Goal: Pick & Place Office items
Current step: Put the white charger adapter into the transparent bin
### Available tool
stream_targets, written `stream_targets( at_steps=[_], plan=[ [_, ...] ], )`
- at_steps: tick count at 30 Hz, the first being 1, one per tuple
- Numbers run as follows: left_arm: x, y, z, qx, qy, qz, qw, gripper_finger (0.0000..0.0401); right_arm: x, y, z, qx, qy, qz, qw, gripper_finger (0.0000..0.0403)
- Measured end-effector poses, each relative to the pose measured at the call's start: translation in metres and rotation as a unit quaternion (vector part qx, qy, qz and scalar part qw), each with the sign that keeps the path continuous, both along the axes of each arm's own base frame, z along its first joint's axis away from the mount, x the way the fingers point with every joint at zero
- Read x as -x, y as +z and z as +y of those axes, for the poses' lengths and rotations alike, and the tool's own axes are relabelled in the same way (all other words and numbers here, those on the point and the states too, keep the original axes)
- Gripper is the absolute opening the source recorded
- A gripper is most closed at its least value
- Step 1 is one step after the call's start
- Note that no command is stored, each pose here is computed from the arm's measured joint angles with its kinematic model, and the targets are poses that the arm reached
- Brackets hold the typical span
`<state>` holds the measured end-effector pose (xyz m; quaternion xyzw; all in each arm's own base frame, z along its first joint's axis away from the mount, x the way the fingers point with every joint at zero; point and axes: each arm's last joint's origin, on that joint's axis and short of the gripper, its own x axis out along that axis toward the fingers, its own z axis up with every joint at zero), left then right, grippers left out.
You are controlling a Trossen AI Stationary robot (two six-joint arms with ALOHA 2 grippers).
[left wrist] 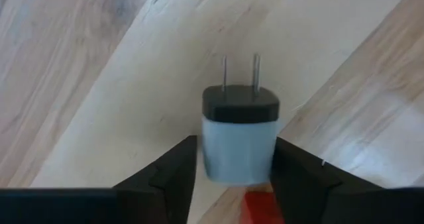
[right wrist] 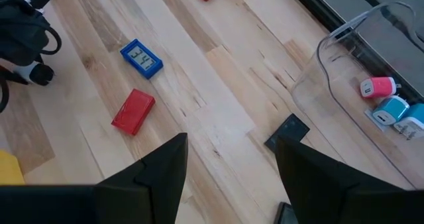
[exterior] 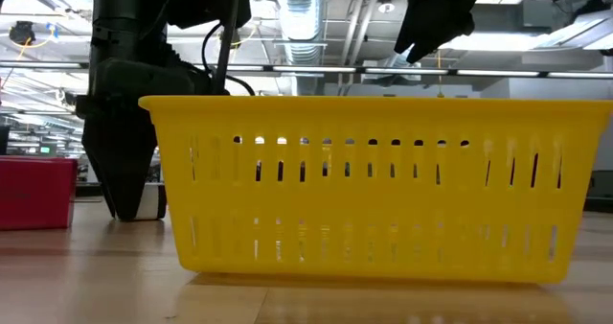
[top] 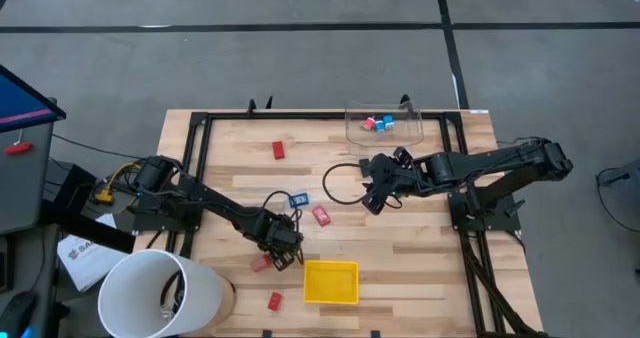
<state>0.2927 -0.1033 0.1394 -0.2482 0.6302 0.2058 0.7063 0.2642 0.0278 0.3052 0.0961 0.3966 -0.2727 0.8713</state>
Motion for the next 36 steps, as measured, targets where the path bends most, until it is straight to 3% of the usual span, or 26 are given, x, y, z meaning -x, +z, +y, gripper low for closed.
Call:
stream_targets(
  at_steps=[5, 14, 18, 25, 31, 36],
  plan=[
    [-0.001, 0.000, 0.000, -0.001, -0.008, -0.004, 1.000, 0.0137, 0.000, 0.000, 0.000, 0.000, 0.000, 0.000, 1.000, 0.0219],
    [-0.001, 0.004, 0.000, 0.000, -0.042, -0.020, 0.999, 0.0132, 0.000, 0.000, 0.000, 0.006, 0.008, 0.005, 1.000, 0.0219],
    [-0.004, 0.024, -0.002, 0.014, -0.081, -0.083, 0.993, 0.0131, 0.000, 0.000, 0.002, 0.021, 0.031, 0.013, 0.999, 0.0219],
    [0.008, 0.088, 0.009, 0.023, -0.144, -0.213, 0.966, 0.0130, -0.005, 0.008, 0.017, 0.064, 0.115, -0.015, 0.991, 0.0219],
    [0.019, 0.127, 0.047, 0.046, -0.207, -0.293, 0.932, 0.0130, -0.006, 0.026, 0.031, 0.118, 0.209, -0.064, 0.969, 0.0219],
    [0.010, 0.129, 0.082, 0.094, -0.253, -0.337, 0.902, 0.0130, -0.010, 0.037, 0.054, 0.138, 0.341, -0.123, 0.922, 0.0219]
  ],
)
